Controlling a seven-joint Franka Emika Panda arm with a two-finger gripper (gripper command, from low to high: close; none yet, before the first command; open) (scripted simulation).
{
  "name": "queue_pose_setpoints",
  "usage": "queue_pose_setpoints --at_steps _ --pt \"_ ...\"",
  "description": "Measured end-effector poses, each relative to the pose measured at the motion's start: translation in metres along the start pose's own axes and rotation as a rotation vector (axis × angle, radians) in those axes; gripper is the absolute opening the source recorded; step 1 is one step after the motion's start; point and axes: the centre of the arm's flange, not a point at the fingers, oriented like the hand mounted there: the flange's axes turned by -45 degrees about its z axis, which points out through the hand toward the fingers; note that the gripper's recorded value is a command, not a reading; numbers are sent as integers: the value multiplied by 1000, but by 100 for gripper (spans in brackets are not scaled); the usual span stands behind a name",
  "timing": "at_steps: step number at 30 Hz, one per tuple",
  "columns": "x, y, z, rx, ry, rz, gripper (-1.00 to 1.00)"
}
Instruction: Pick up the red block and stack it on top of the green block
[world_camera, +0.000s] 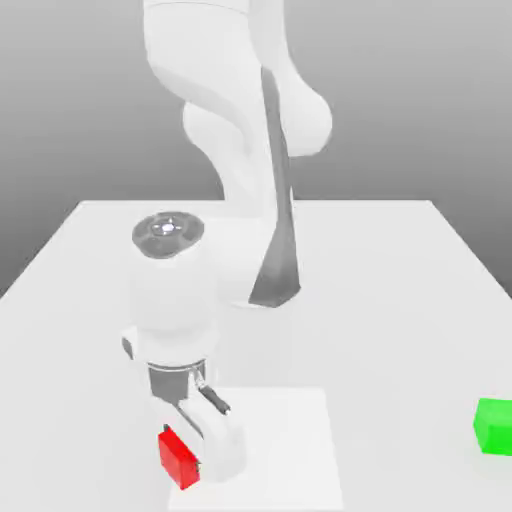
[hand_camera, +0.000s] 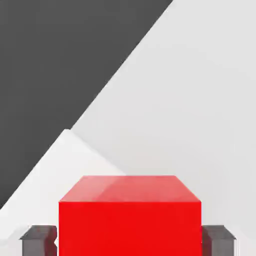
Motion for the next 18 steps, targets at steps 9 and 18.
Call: queue_pose_setpoints --at_steps 9,18 --pt "-12 -16 -56 -1 -2 -67 -100" --pt "-185 -155 -77 -5 -9 -800 -100"
